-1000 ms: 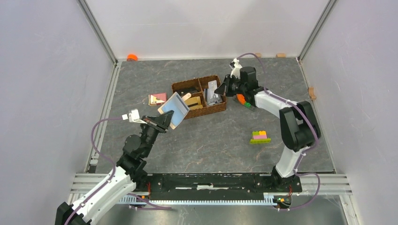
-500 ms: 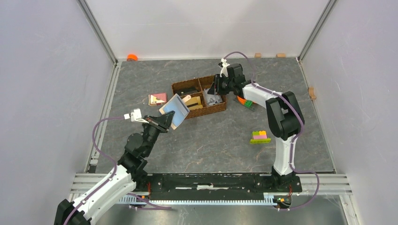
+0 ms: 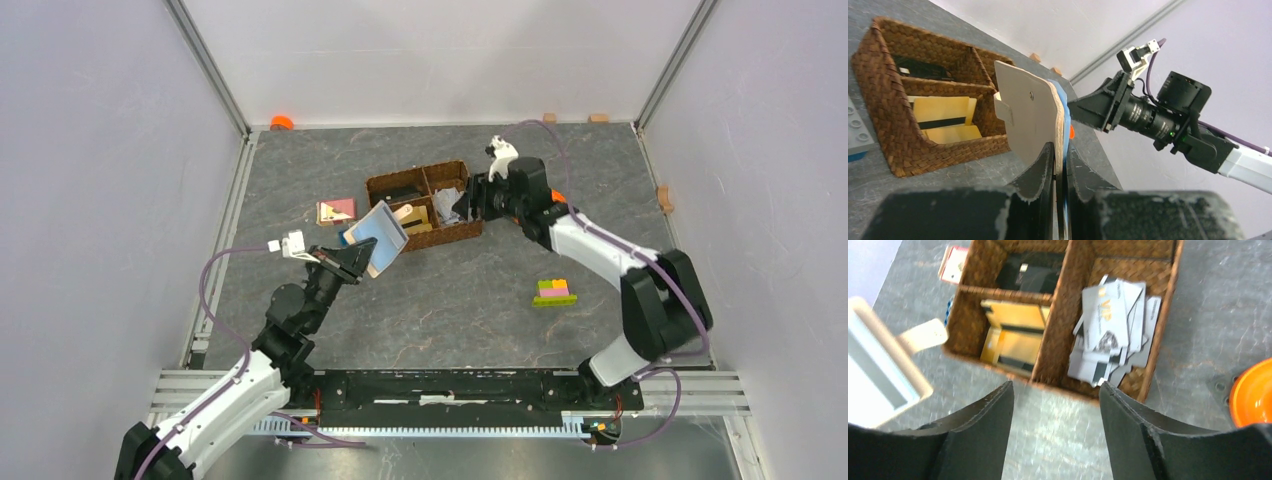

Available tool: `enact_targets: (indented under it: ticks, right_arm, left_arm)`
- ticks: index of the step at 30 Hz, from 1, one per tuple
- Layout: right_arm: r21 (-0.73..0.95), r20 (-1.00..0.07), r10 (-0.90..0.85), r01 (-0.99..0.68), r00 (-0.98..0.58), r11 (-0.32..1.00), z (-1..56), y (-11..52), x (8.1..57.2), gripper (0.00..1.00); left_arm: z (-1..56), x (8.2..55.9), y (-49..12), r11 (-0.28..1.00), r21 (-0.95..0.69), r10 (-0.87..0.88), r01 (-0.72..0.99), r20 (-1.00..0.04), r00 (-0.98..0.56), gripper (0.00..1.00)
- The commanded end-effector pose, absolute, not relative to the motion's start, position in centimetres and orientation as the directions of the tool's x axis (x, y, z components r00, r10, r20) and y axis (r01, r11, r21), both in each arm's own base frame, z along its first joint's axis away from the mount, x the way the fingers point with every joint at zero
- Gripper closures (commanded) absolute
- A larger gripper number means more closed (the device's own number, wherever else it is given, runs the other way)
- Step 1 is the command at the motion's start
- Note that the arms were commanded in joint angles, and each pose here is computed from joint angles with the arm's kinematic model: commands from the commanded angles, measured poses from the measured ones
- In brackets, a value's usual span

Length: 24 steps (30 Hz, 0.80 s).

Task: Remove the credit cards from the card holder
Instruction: Place the credit card in the storage box, then remove the credit card from the card holder.

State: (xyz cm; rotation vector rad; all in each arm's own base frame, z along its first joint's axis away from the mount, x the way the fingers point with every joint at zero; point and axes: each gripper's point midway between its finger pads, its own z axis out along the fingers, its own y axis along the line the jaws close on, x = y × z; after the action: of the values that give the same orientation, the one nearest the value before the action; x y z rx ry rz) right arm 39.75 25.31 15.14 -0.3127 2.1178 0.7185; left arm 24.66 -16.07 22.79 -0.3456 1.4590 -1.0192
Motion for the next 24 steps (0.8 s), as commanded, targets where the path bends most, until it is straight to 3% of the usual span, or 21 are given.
enact_targets:
  ticks: [1,2,3,12,20,24]
  right_arm:
    - [0.38,-0.861,0.071,-0.547,-0.503,0.746,17.4,25.3,36.1,0.22]
    - [0.384,-0.863,0.077,-0.549,-0.499,0.742,17.0,25.0,34.9,0.08]
    - [0.386,-0.877,0.101,-0.562,-0.47,0.732,17.8,24.8,34.0,0.02]
    - [0.488,-0.873,0.293,-0.685,-0.39,0.541,20.4,24.2,26.3,0.02]
    - [0.567,-0.809,0.427,-0.728,-0.404,0.384,22.8,24.1,23.5,0.02]
    - [0.595,-0.761,0.512,-0.744,-0.399,0.304,24.4,23.4,22.2,0.02]
  left_arm:
    - [25.8,23.8,-18.0,0.513,-0.69,-0.714,0.51,-0.674,-0.192,0.98]
    - [26.0,23.5,-18.7,0.496,-0.684,-0.705,0.535,-0.677,-0.212,0.98]
    - [26.2,23.4,-19.3,0.477,-0.679,-0.699,0.558,-0.678,-0.226,0.98]
    - [28.3,21.2,-23.5,0.22,-0.65,-0.684,0.727,-0.634,-0.36,0.98]
    - [30.6,18.3,-26.1,-0.057,-0.61,-0.623,0.79,-0.597,-0.506,0.98]
    - [31.1,17.8,-26.7,-0.096,-0.61,-0.599,0.787,-0.596,-0.535,0.98]
